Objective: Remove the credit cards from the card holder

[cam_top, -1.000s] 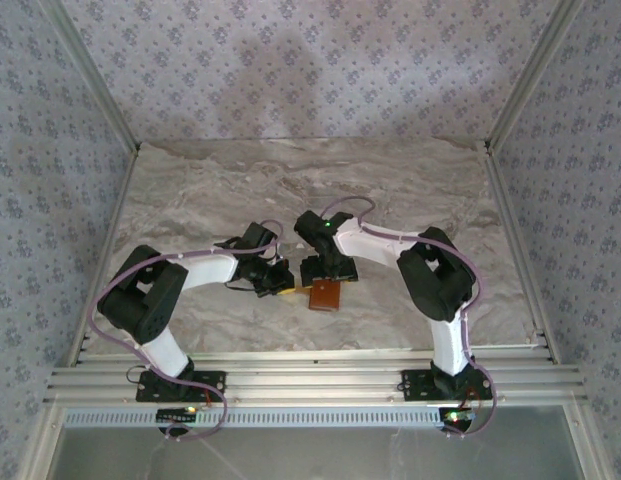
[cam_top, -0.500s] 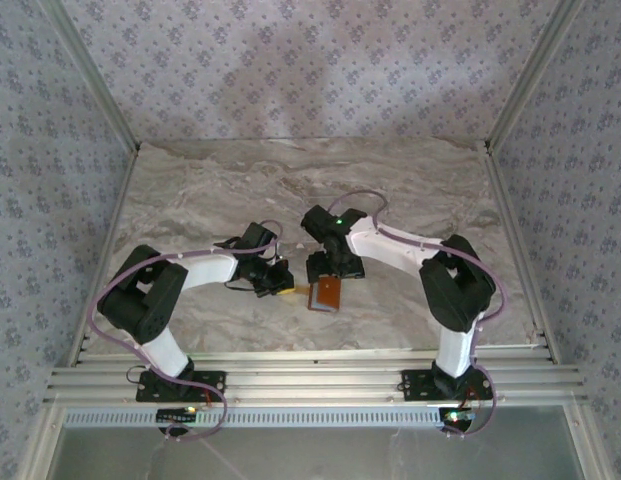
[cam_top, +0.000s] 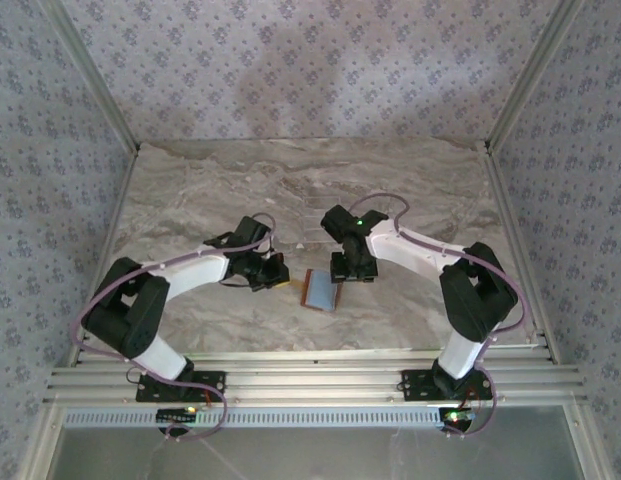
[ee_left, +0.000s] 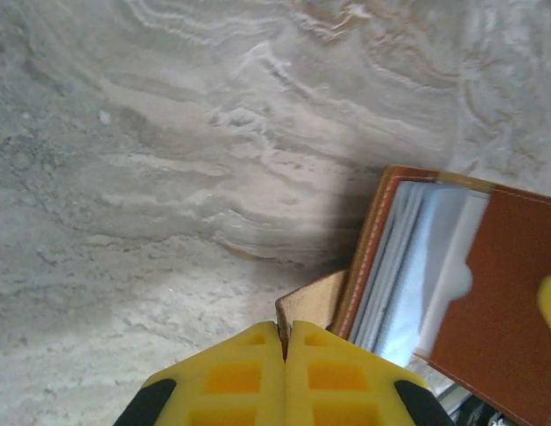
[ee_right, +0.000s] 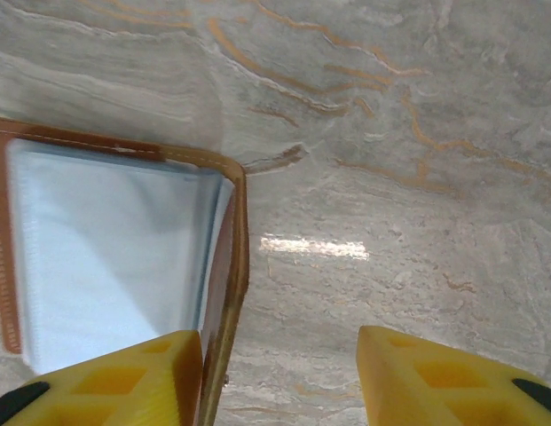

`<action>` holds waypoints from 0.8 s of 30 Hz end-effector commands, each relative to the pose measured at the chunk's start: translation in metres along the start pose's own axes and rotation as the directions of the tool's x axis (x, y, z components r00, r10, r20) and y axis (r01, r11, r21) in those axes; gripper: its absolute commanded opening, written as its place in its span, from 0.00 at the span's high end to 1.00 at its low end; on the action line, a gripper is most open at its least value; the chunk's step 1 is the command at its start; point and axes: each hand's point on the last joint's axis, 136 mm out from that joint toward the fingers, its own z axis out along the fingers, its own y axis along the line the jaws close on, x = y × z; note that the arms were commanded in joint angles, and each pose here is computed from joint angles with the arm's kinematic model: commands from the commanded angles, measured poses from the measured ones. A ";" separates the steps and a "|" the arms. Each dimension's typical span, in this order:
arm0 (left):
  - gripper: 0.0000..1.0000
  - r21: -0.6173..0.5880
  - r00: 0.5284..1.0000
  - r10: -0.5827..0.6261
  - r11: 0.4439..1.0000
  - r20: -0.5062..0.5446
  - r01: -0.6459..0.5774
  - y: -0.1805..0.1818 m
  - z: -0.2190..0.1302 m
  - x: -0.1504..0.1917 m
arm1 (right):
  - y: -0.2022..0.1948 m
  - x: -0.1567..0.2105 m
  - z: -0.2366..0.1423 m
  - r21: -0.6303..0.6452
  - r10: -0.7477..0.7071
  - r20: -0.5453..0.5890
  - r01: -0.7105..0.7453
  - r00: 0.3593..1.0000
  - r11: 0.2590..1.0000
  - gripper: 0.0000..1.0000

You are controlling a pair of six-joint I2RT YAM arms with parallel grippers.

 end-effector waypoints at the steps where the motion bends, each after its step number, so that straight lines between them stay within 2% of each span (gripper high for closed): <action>1: 1.00 0.004 0.998 0.040 0.999 0.051 -0.040 -0.016 -0.024 -0.011 | -0.004 0.005 0.006 -0.015 0.011 -0.014 -0.011 1.000 1.000 0.49; 10: 1.00 0.023 0.995 0.089 0.996 0.042 -0.090 -0.044 -0.050 -0.007 | -0.012 0.003 0.033 -0.048 0.048 -0.029 -0.049 0.998 0.998 0.44; 19: 1.00 0.047 0.986 0.167 0.985 0.011 -0.168 -0.087 -0.052 0.007 | -0.009 -0.004 0.046 -0.133 0.023 -0.022 -0.026 0.999 0.991 0.41; 24: 1.00 0.053 0.984 0.178 0.983 0.007 -0.178 -0.103 -0.053 0.007 | -0.026 -0.009 0.043 -0.129 0.069 0.003 -0.068 0.998 0.989 0.40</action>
